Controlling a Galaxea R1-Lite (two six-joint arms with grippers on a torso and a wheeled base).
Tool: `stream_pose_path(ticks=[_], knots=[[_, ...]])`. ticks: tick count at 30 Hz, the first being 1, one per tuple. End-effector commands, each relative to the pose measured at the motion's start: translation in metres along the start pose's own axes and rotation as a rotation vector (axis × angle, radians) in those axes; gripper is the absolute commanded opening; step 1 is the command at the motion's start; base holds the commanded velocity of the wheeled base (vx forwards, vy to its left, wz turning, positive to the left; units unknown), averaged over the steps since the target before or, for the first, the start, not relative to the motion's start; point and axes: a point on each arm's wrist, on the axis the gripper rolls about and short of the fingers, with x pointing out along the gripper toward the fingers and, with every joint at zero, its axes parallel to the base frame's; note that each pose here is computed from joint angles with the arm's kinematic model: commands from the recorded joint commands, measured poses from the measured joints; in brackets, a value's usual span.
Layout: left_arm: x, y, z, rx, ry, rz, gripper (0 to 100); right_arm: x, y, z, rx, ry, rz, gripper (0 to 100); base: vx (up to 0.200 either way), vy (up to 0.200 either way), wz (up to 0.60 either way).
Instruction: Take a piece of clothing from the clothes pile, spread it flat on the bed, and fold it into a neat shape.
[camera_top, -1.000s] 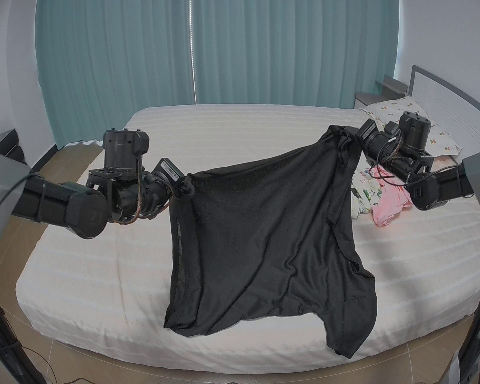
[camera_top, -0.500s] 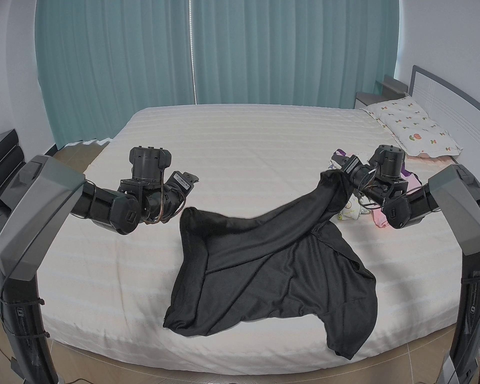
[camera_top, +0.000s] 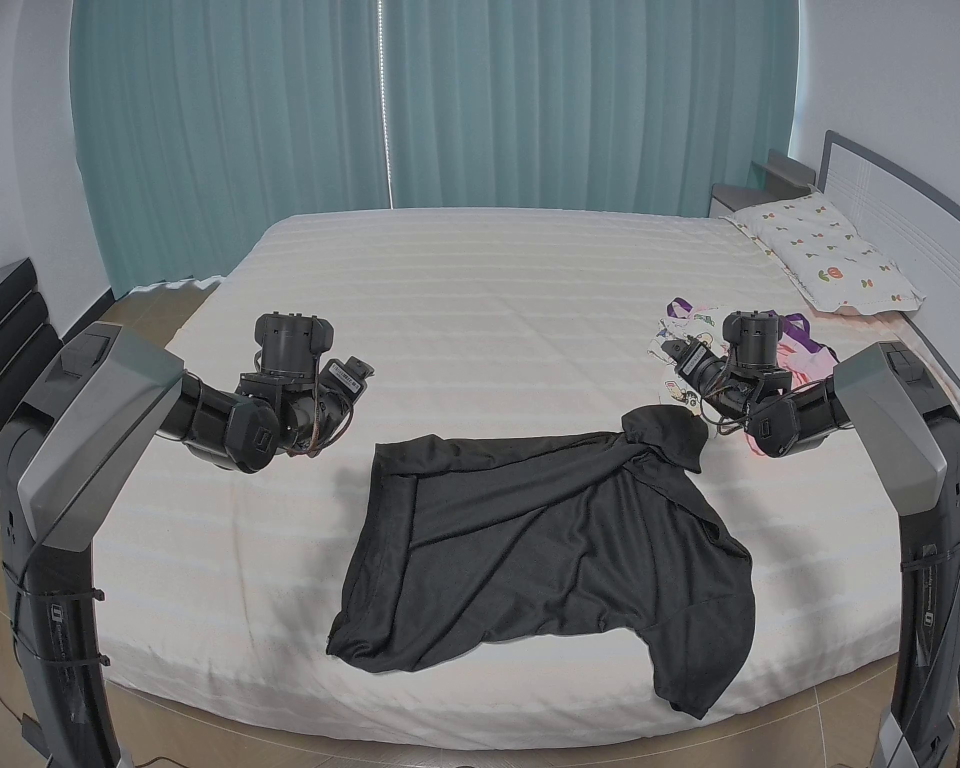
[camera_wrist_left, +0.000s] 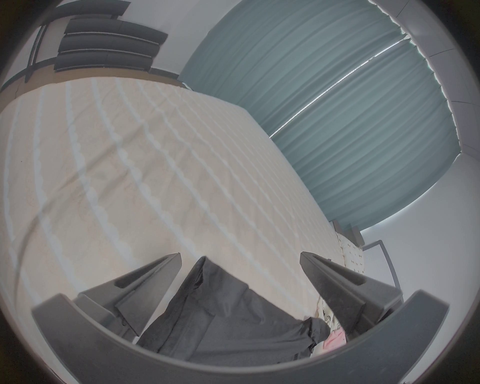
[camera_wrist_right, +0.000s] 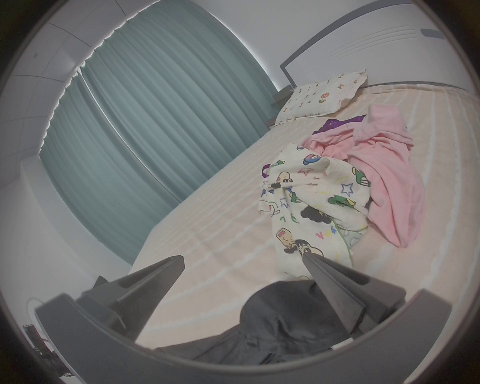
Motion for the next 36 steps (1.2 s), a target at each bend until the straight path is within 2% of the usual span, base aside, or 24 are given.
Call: stream_pose_path(ticks=[1, 4, 7, 8, 9, 12, 16, 21, 23, 36], knots=[[-0.009, 0.006, 0.005, -0.006, 0.050, -0.010, 100, -0.013, 0.000, 0.001, -0.007, 0.037, -0.014, 100, 0.000, 0.000, 0.00], [-0.020, 0.015, 0.006, -0.013, 0.089, 0.000, 100, -0.039, -0.005, -0.004, 0.003, 0.102, -0.028, 100, 0.000, 0.000, 0.00], [-0.033, 0.019, 0.005, -0.011, 0.100, 0.011, 100, -0.056, -0.009, -0.003, 0.047, 0.130, -0.033, 100, 0.000, 0.000, 0.00], [-0.049, 0.022, 0.004, -0.010, 0.113, 0.019, 100, -0.071, -0.013, -0.006, 0.110, 0.161, -0.048, 100, 0.000, 0.000, 0.00], [-0.057, 0.023, 0.003, -0.010, 0.118, 0.021, 100, -0.079, -0.015, -0.008, 0.133, 0.172, -0.058, 100, 0.000, 0.000, 0.00], [-0.082, 0.030, -0.001, -0.021, 0.144, 0.040, 100, -0.105, -0.025, -0.016, 0.189, 0.201, -0.068, 100, 0.000, 0.000, 0.00], [-0.102, 0.037, -0.004, -0.030, 0.204, 0.028, 100, -0.127, -0.038, -0.031, 0.247, 0.235, -0.031, 100, 0.100, 0.000, 0.00], [-0.111, 0.038, -0.006, -0.095, 0.260, 0.004, 100, -0.138, -0.052, -0.047, 0.267, 0.241, 0.013, 100, 0.200, 0.000, 0.00], [-0.110, 0.040, -0.008, -0.110, 0.274, 0.009, 100, -0.139, -0.051, -0.045, 0.268, 0.234, 0.019, 100, 0.200, 0.000, 0.00], [-0.092, 0.053, -0.020, -0.113, 0.297, 0.035, 100, -0.142, -0.046, -0.046, 0.266, 0.237, 0.038, 100, 0.200, 0.000, 0.00]])
